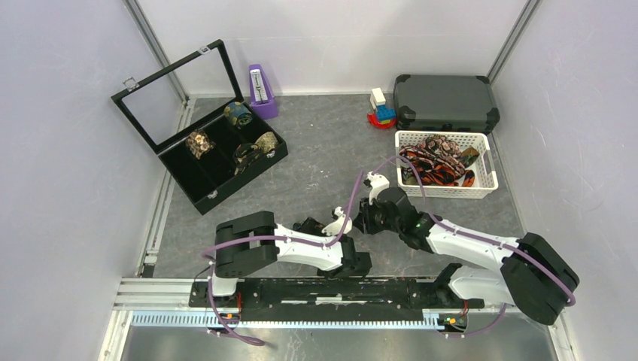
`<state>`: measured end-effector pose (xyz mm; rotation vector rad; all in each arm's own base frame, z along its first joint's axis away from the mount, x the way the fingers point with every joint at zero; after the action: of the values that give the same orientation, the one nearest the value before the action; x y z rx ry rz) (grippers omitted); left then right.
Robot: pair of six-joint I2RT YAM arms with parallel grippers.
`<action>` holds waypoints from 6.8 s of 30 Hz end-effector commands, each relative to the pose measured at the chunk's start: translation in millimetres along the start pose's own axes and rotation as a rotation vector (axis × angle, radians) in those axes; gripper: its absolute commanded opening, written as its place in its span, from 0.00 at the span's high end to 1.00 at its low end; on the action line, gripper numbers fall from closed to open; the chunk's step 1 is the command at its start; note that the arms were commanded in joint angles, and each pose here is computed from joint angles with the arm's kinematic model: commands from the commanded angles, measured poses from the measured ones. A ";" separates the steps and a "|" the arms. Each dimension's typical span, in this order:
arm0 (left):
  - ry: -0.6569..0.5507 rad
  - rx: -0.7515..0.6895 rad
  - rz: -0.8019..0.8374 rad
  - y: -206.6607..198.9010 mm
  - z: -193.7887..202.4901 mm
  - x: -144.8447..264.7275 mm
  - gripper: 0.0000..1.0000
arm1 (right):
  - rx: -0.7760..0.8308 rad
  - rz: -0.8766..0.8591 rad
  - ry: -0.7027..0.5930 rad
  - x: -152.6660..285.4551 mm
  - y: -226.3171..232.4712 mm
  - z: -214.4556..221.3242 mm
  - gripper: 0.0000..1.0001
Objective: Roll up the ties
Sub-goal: Roll the tie at the center of the board, then pick up the tie at the center of the board.
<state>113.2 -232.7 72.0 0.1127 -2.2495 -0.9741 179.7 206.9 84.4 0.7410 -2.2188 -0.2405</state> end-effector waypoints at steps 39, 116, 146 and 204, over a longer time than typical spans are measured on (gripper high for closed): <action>0.019 0.175 0.469 47.8 -24.5 104.3 0.33 | 0.176 -0.396 0.174 -95.5 65.3 -68.1 0.72; 0.089 0.577 0.438 -7.5 58.4 11.7 0.68 | 0.272 -0.472 0.409 -133.4 84.9 -24.8 0.70; -0.068 0.542 0.578 95.4 29.3 79.3 0.12 | 0.094 -0.465 -0.027 -4.1 157.4 -99.9 0.70; -0.059 0.791 0.762 78.7 8.0 31.5 0.00 | 0.153 -0.281 0.177 -47.5 108.2 17.6 0.91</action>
<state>90.6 -162.6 132.3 -0.2525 -2.2973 0.2518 149.2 331.7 97.0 1.1500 -1.9913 -0.1684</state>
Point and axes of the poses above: each gripper's point midway between its finger pads, its own x axis back along the fingers, its own y axis along the line the jaws close on, z = x × y, the point moved 5 cm from there along x, back along the fingers, and after that the axes turned 2 degrees about -x, right-handed, at the moved point
